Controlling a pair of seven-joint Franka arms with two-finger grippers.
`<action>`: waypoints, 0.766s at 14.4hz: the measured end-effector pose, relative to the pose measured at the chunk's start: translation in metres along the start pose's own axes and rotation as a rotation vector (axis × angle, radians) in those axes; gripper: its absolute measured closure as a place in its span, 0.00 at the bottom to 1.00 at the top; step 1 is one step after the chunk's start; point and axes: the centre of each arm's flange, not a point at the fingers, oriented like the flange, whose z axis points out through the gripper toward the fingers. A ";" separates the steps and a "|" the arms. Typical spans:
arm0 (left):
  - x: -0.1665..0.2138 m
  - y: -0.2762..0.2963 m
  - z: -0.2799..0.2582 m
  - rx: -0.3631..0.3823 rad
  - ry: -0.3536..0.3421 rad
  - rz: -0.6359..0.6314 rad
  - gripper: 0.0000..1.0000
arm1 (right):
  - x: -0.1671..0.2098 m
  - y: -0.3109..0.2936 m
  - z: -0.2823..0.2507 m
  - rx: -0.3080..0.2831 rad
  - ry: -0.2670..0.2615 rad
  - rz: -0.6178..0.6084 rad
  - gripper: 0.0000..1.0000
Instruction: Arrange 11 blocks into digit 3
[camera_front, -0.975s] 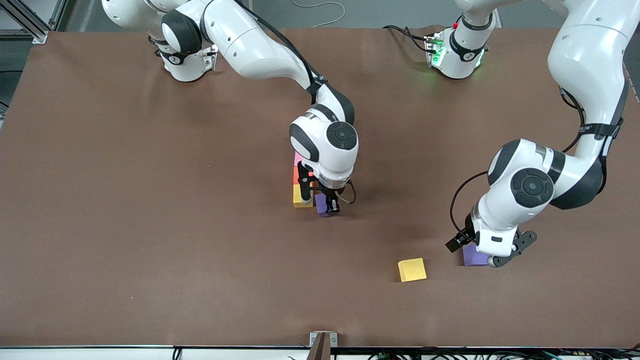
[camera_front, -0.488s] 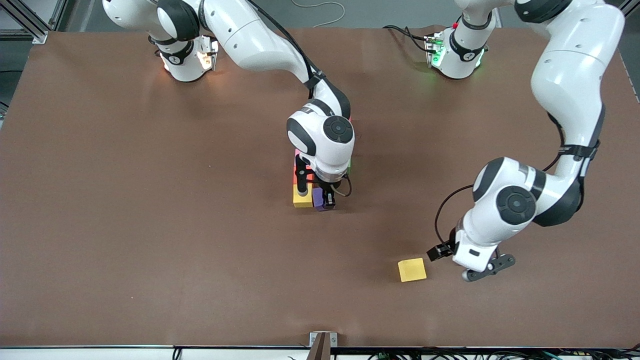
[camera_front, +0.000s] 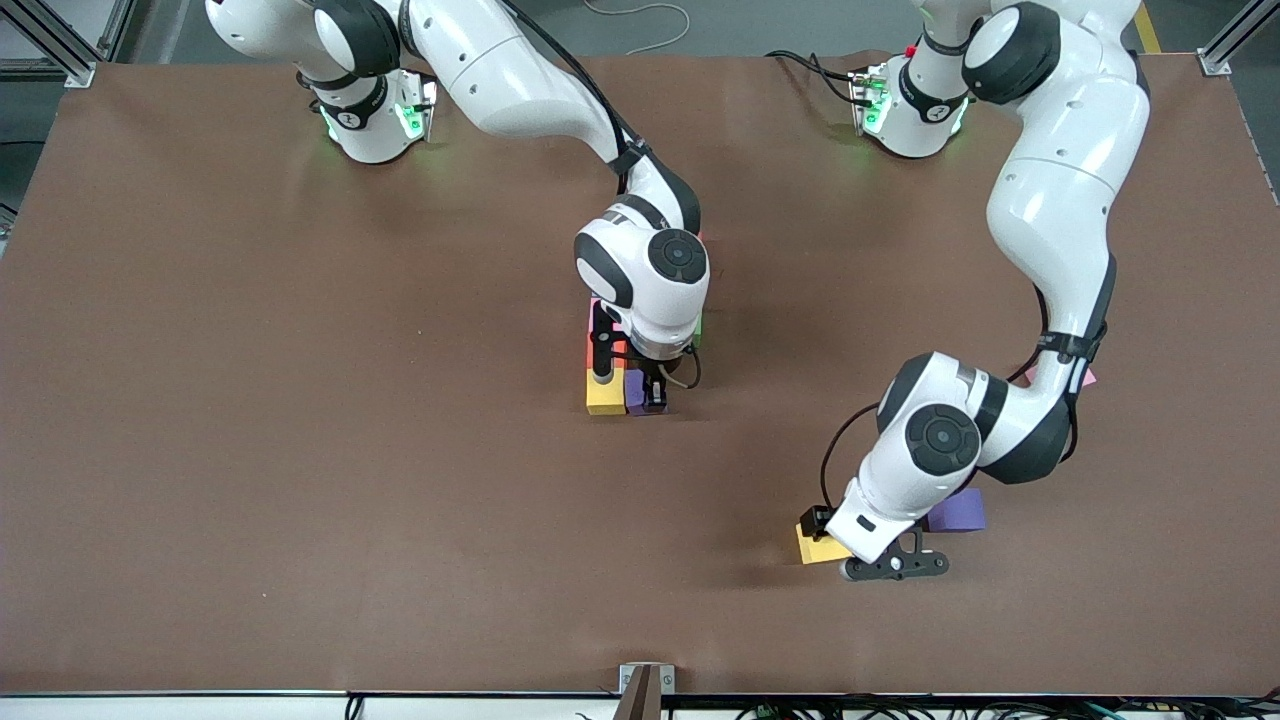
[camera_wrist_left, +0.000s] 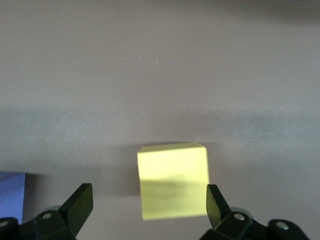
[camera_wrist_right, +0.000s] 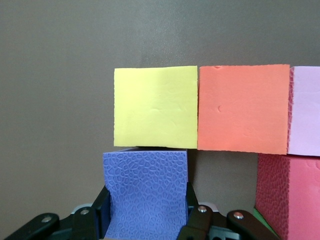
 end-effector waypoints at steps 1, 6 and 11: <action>0.002 -0.004 0.007 -0.004 -0.002 0.002 0.00 | 0.000 0.000 0.001 -0.001 0.001 0.002 0.41; 0.006 0.004 0.018 -0.046 0.000 -0.019 0.00 | 0.001 0.001 0.004 -0.003 0.008 0.004 0.41; 0.016 -0.001 0.017 -0.072 0.064 -0.042 0.00 | 0.002 0.002 0.006 -0.003 0.016 0.002 0.41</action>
